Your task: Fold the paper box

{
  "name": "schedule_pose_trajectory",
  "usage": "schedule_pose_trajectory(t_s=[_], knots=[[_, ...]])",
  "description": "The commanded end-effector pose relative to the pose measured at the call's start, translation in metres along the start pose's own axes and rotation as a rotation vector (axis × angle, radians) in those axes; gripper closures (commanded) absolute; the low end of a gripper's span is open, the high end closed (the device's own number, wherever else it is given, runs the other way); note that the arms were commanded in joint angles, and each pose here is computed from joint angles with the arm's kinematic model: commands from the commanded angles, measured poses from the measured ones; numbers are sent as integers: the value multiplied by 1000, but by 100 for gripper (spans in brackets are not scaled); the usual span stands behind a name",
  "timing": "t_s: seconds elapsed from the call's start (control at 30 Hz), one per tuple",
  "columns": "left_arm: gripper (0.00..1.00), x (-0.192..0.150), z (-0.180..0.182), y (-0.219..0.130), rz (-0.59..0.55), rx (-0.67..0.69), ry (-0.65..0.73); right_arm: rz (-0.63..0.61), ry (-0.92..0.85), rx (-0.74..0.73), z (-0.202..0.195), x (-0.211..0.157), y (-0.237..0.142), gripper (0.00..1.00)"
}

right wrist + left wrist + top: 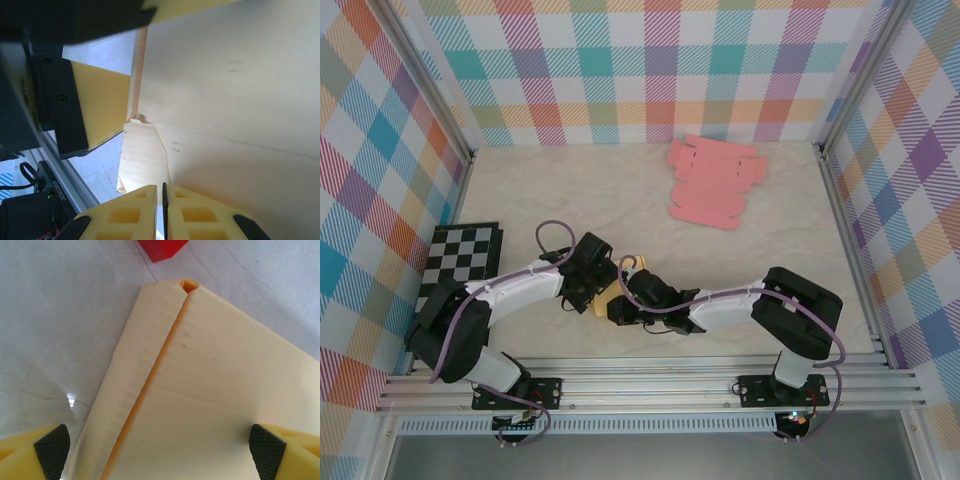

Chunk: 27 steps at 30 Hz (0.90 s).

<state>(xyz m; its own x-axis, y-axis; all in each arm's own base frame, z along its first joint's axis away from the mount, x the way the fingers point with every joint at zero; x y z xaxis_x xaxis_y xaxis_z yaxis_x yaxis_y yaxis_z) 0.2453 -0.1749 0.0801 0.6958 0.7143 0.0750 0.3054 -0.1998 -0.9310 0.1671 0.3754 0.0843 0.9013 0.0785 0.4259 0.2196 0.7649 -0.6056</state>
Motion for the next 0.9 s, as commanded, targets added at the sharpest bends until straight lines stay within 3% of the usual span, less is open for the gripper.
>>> schedule_pose_trajectory(t_s=[0.0, 0.1, 0.23, 0.33, 0.43, 0.53, 0.7, 0.87], knots=[[4, -1, 13, 0, 0, 138, 49, -44, -29, 11, 10, 9, -5, 86], [4, 0, 8, 3, 2, 144, 101, -88, -70, -33, 11, 16, -31, 82], [4, 3, -5, 4, -10, 102, 203, -143, -169, -232, -2, 36, -84, 73], [5, 6, -20, 3, -23, 49, 298, -193, -143, -352, -31, 58, -125, 64], [6, 7, -37, 2, -28, -10, 398, -214, -75, -362, -59, 81, -144, 53], [6, 8, -54, 0, -46, -73, 489, -177, -49, -329, -74, 103, -140, 51], [7, 12, -74, 1, -78, -117, 625, -91, -78, -337, -83, 128, -103, 50], [9, 13, -85, 3, -86, -132, 652, -36, -8, -319, -95, 132, -67, 53]])
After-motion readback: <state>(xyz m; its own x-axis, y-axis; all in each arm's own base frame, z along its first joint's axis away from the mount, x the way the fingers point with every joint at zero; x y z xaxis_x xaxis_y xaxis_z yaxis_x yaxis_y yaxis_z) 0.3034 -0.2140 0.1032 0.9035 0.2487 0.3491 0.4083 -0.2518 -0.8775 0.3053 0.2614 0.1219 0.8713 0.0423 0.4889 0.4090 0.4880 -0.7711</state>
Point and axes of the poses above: each hand's point on the last joint's axis, 136 mm out from that joint toward the fingers, its own y axis out along the fingers, its own z axis along the line the jaws close on, x = y × z, the point moved 4 cm from there along -y, back along the fingers, and after that the axes turned 4 degrees about -y, right-handed, at the moved point
